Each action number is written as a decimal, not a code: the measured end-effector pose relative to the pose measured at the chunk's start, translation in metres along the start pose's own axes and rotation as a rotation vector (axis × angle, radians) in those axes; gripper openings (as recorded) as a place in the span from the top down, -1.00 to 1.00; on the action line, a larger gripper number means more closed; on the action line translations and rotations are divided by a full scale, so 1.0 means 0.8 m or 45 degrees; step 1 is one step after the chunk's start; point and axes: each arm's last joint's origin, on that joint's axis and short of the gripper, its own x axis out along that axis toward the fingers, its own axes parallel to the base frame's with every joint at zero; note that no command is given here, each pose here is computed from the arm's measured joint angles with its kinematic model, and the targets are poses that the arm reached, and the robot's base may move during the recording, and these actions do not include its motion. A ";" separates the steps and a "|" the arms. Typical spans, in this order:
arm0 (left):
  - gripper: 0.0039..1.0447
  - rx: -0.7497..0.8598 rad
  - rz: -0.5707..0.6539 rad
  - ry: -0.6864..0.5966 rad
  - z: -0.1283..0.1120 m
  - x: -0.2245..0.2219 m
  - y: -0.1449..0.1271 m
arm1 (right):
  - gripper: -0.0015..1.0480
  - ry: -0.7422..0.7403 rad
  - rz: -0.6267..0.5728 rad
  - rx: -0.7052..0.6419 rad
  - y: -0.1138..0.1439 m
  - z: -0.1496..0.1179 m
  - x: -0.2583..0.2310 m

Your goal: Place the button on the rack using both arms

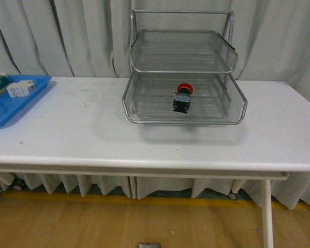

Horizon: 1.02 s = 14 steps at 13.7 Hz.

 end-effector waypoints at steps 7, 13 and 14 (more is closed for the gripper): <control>0.97 0.001 -0.034 0.016 -0.029 -0.050 0.030 | -0.87 0.000 0.000 0.000 0.000 0.000 0.000; 0.97 -0.001 -0.020 0.001 -0.042 -0.073 0.041 | -0.87 0.000 0.000 0.000 0.000 0.000 0.000; 0.97 -0.001 -0.020 -0.015 -0.040 -0.077 0.041 | -0.87 0.000 0.000 0.000 0.000 0.000 0.000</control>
